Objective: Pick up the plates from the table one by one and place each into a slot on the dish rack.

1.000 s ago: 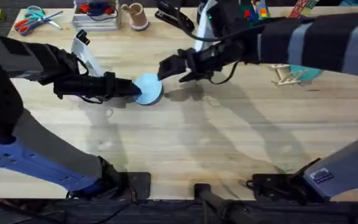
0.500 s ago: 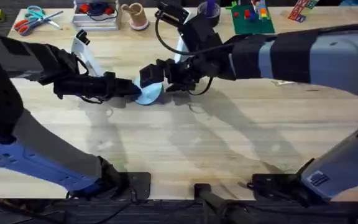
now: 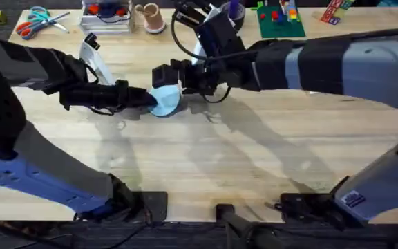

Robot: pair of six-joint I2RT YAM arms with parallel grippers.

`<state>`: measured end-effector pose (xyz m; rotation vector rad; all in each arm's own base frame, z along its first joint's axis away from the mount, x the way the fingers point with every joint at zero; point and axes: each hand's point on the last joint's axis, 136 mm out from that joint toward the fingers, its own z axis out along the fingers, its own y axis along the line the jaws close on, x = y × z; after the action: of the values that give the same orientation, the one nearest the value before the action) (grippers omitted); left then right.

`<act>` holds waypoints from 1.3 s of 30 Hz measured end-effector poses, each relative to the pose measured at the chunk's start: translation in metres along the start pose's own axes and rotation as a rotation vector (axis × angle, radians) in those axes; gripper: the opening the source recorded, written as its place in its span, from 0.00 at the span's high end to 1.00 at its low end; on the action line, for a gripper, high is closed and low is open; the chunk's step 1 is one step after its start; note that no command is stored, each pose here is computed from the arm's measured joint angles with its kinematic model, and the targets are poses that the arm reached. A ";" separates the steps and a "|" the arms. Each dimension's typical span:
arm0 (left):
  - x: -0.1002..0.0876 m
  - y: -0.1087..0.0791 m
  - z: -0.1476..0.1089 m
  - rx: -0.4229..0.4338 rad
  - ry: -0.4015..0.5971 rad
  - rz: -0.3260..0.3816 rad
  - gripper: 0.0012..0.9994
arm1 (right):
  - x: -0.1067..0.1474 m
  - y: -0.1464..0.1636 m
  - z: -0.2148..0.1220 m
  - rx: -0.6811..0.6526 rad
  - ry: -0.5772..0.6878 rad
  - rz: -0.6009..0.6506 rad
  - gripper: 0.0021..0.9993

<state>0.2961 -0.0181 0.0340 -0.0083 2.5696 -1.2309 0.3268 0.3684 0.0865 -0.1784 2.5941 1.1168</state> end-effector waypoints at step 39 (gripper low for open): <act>-0.002 0.000 -0.003 0.011 -0.015 -0.024 0.96 | 0.013 -0.005 0.024 0.025 0.009 0.045 0.96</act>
<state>0.2969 -0.0159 0.0362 -0.0458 2.5570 -1.2480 0.3214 0.3821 0.0634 -0.1197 2.6306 1.1012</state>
